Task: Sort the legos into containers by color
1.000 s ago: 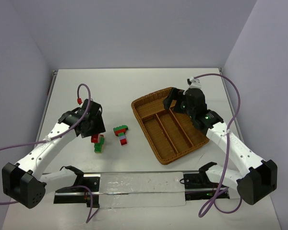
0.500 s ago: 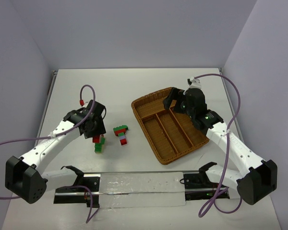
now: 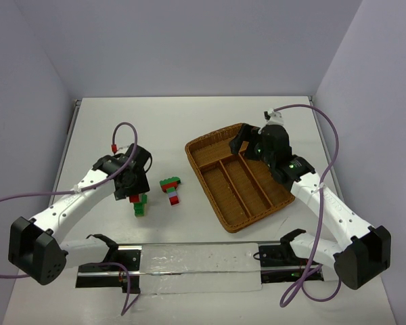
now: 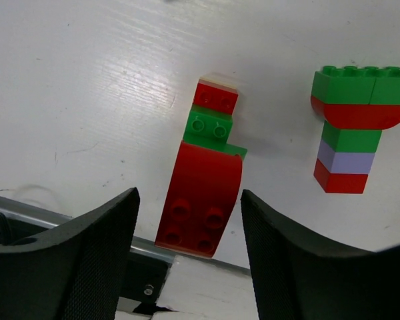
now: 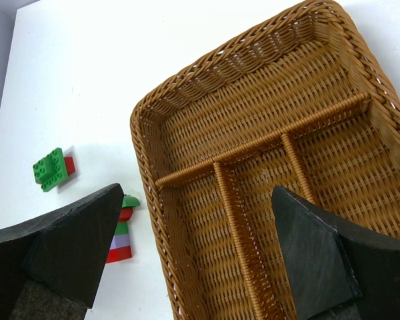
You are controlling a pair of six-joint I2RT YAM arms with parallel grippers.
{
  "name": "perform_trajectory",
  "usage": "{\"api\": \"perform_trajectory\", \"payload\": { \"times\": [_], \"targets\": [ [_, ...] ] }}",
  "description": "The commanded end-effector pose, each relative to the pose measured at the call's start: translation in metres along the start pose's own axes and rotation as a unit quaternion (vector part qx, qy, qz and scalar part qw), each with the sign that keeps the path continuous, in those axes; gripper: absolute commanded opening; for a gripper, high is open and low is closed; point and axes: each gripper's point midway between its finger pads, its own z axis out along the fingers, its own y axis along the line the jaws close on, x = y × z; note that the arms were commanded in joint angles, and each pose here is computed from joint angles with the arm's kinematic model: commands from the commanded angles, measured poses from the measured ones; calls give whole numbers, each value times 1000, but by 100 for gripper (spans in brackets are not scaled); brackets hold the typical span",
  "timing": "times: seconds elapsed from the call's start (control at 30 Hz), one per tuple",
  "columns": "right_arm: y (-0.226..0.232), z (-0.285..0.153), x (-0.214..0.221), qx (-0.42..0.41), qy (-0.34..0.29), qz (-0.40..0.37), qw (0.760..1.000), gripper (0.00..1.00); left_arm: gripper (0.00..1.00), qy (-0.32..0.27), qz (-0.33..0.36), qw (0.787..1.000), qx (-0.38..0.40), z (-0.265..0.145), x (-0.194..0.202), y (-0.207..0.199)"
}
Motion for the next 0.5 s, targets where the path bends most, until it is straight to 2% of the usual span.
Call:
{"api": "perform_trajectory", "payload": {
  "times": [0.0, 0.13, 0.17, 0.27, 0.33, 0.37, 0.4, 0.47],
  "targets": [
    [17, -3, -19, -24, -26, 9, 999, 100, 64, -19, -13, 1000, -4, -12, -9, 0],
    [16, -4, -17, -25, -25, 10, 999, 100, 58, -22, -12, 1000, -11, -11, -9, 3],
    [16, -4, -17, -24, -25, 10, 999, 100, 54, -20, -11, 1000, -9, -10, -7, 2],
    [16, -5, -18, -23, -25, 9, 999, 100, 34, -16, -10, 1000, -1, -9, -6, -1],
    [17, -5, -18, -24, -25, 10, 999, 100, 13, -16, -11, 1000, 4, -9, -6, -4],
    [17, -4, -17, -24, -23, 9, 999, 100, 7, -18, -13, 1000, 10, -11, -8, -6],
    [17, -4, -17, -25, -23, 9, 999, 100, 1, -16, -13, 1000, 12, -11, -8, -7],
    [17, -4, -17, -25, -22, 7, 999, 100, 0, -28, -19, 999, 42, -22, -18, -18]
  ]
}}
